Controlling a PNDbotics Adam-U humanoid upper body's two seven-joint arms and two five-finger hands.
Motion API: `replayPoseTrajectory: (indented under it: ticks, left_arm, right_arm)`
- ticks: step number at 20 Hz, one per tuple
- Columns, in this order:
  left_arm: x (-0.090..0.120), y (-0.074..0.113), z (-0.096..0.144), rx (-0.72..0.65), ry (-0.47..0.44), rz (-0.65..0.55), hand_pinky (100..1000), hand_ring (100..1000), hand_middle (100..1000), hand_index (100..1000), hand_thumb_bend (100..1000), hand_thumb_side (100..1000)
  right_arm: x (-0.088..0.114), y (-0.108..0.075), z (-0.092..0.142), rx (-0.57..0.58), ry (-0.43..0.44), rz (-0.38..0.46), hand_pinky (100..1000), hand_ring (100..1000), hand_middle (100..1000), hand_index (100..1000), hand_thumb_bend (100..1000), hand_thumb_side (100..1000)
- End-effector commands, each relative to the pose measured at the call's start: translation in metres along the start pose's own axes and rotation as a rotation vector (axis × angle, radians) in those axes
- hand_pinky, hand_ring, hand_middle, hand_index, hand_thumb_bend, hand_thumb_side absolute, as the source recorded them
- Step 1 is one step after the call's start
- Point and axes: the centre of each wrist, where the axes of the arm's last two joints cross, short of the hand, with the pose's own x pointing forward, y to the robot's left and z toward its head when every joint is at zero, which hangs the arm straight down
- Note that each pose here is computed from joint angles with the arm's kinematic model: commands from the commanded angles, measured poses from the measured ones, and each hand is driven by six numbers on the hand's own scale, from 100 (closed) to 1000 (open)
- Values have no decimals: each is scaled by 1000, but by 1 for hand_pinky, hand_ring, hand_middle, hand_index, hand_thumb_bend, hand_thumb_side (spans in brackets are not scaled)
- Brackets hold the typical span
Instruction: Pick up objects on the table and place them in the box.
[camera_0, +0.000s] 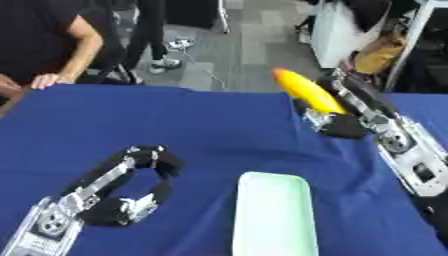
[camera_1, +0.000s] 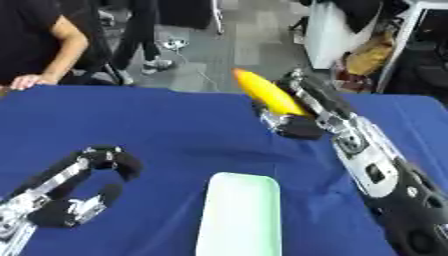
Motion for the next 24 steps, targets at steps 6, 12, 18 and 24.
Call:
replayPoseTrajectory:
  ticks: [6, 12, 18, 24]
  left_arm:
    - [6, 9, -3, 9, -24, -26, 561, 652, 656, 782, 100, 714]
    - [7, 10, -4, 11, -26, -29, 561, 652, 656, 782, 100, 714]
    - [7, 10, -5, 13, -30, -30, 561, 652, 657, 782, 100, 714]
    - [8, 9, -7, 15, -38, -28, 562, 652, 657, 782, 100, 713]
  right_arm:
    - [16, 8, -4, 7, -66, 9, 100, 100, 100, 330, 100, 711]
    - [13, 26, 2, 25, -55, -24, 100, 100, 100, 332, 100, 711]
    - [9, 49, 13, 74, -45, -25, 100, 100, 100, 333, 100, 714]
    - [-2, 84, 28, 129, -14, -6, 100, 100, 100, 334, 100, 716]
